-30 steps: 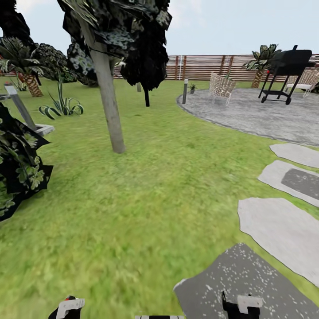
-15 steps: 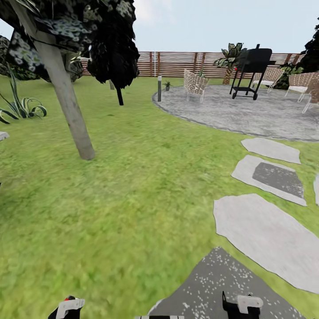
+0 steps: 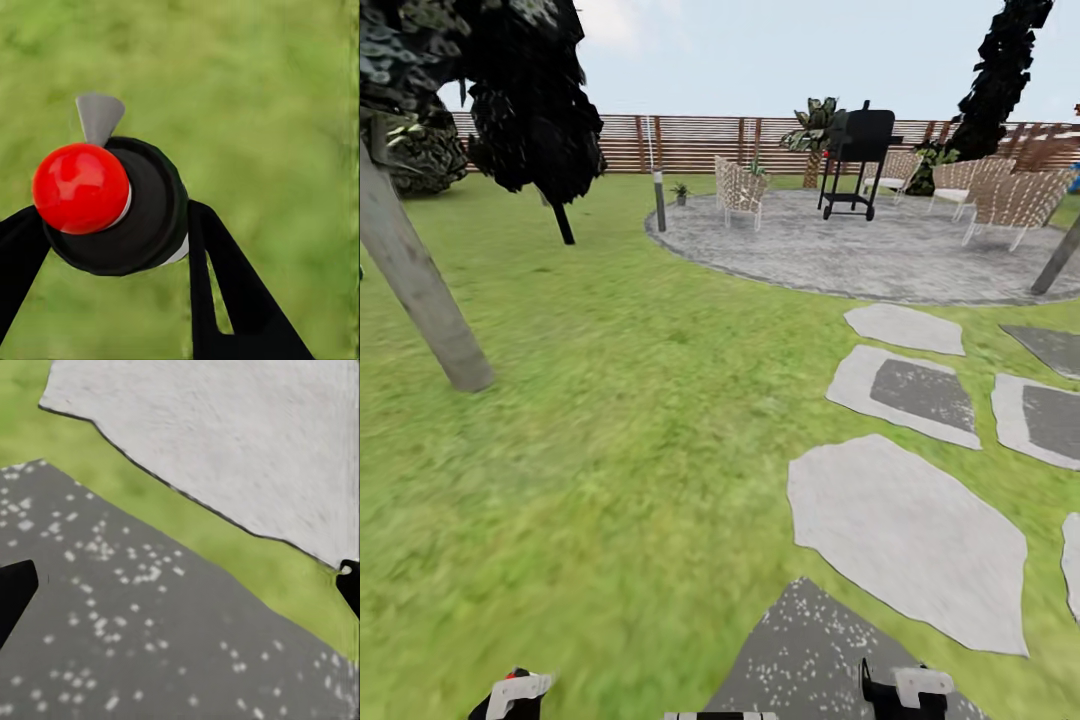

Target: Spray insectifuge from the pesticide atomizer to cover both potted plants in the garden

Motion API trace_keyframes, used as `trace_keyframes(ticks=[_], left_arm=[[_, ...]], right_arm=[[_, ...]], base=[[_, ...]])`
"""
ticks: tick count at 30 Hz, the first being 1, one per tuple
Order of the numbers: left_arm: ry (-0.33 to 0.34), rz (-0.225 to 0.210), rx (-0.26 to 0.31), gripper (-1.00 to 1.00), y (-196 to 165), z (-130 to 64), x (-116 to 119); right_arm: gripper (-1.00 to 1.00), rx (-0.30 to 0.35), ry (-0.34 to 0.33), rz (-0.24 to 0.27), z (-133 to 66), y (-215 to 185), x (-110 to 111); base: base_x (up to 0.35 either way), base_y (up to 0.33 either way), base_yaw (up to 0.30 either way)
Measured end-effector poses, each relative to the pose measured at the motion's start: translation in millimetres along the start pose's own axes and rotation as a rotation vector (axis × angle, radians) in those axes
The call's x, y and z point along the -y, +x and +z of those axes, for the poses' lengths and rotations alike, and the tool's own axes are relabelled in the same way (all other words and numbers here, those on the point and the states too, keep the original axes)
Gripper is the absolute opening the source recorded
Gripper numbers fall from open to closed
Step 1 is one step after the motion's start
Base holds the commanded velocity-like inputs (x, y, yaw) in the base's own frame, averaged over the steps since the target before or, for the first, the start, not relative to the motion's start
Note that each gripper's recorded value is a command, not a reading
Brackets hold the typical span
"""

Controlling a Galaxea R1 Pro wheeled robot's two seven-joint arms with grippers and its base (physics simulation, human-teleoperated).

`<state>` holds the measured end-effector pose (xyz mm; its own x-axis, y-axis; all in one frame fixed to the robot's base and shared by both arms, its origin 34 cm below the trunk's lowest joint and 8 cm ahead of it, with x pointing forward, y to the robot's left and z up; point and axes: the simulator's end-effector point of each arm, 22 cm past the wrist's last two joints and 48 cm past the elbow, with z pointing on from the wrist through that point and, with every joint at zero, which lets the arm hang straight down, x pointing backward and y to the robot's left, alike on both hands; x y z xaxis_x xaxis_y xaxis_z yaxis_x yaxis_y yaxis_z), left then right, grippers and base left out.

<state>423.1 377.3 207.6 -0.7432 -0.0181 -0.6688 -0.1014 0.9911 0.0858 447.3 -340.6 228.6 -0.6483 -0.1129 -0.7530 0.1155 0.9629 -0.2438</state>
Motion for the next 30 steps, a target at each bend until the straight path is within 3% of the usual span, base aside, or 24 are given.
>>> trace_keyframes(ticks=[14, 30], left_arm=[[-0.003, 0.001, 0.002, -1.0, -0.6, -0.1, -2.3], [-0.003, 0.001, 0.002, -1.0, -0.6, -0.1, -2.3]], right_arm=[[1.0, 0.0, -0.001, 0.001, -0.2, 0.0, -1.0], [1.0, -0.001, -0.003, 0.001, -0.4, 0.1, -2.5]], base=[[0.308, -0.151, -0.282], [0.322, -0.104, -0.013]])
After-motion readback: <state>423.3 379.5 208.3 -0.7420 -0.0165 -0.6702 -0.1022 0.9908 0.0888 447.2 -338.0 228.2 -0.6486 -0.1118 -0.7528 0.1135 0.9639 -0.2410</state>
